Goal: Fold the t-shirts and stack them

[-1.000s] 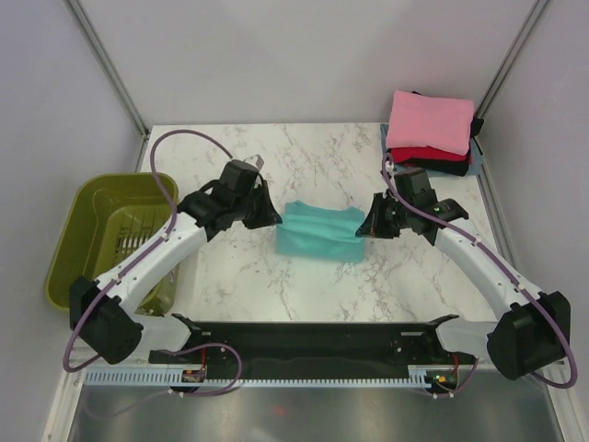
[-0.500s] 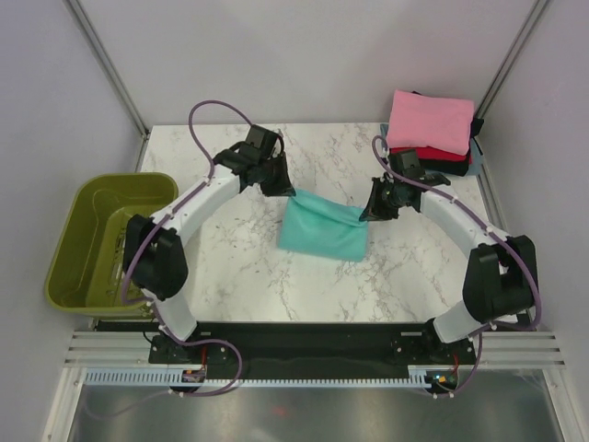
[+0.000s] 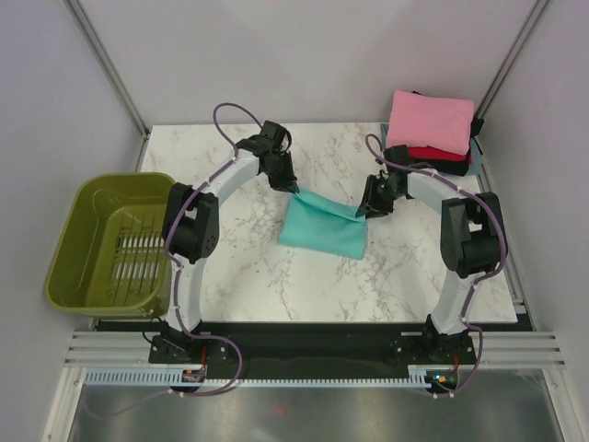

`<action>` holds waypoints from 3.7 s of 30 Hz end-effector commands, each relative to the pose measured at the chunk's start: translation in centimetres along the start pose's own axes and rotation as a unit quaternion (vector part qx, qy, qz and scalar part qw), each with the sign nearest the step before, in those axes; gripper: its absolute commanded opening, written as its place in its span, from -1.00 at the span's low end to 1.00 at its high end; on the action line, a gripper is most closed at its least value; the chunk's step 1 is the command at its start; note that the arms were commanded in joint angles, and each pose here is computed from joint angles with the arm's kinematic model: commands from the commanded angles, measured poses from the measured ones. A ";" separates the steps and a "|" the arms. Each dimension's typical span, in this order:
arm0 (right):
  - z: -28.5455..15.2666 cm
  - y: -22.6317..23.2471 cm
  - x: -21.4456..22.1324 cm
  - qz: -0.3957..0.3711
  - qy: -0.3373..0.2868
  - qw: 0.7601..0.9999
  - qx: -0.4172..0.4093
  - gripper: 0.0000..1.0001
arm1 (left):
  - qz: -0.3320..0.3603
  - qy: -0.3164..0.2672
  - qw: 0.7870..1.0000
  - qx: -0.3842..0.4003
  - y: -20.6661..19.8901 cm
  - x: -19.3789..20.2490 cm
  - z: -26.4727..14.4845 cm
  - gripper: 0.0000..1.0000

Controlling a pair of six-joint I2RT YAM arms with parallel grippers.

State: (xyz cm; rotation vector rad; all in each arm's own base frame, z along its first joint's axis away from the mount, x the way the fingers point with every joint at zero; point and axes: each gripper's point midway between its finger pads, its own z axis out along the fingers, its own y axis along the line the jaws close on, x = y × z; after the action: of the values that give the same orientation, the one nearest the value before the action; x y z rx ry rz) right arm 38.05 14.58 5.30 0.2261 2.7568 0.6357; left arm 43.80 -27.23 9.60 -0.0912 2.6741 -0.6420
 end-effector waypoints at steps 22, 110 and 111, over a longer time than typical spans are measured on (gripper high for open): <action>-8.0 10.3 1.1 -0.082 -0.123 0.971 -0.187 0.25 | 0.120 -0.092 0.988 0.035 -6.3 3.1 -11.3 0.20; 10.3 3.4 1.1 -0.057 -0.002 0.995 -0.078 0.22 | 0.129 -0.132 0.983 0.017 2.4 7.3 -17.0 0.22; 10.3 3.6 1.3 -0.058 0.003 0.995 -0.084 0.09 | 0.131 -0.135 0.982 0.019 2.7 8.1 -17.6 0.22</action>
State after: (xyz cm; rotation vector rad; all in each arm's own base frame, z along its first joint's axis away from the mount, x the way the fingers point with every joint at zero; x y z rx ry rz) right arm 44.66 22.35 3.10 -0.0423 2.4777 0.8363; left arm 31.23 -19.49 18.30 0.1064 2.4233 -0.5558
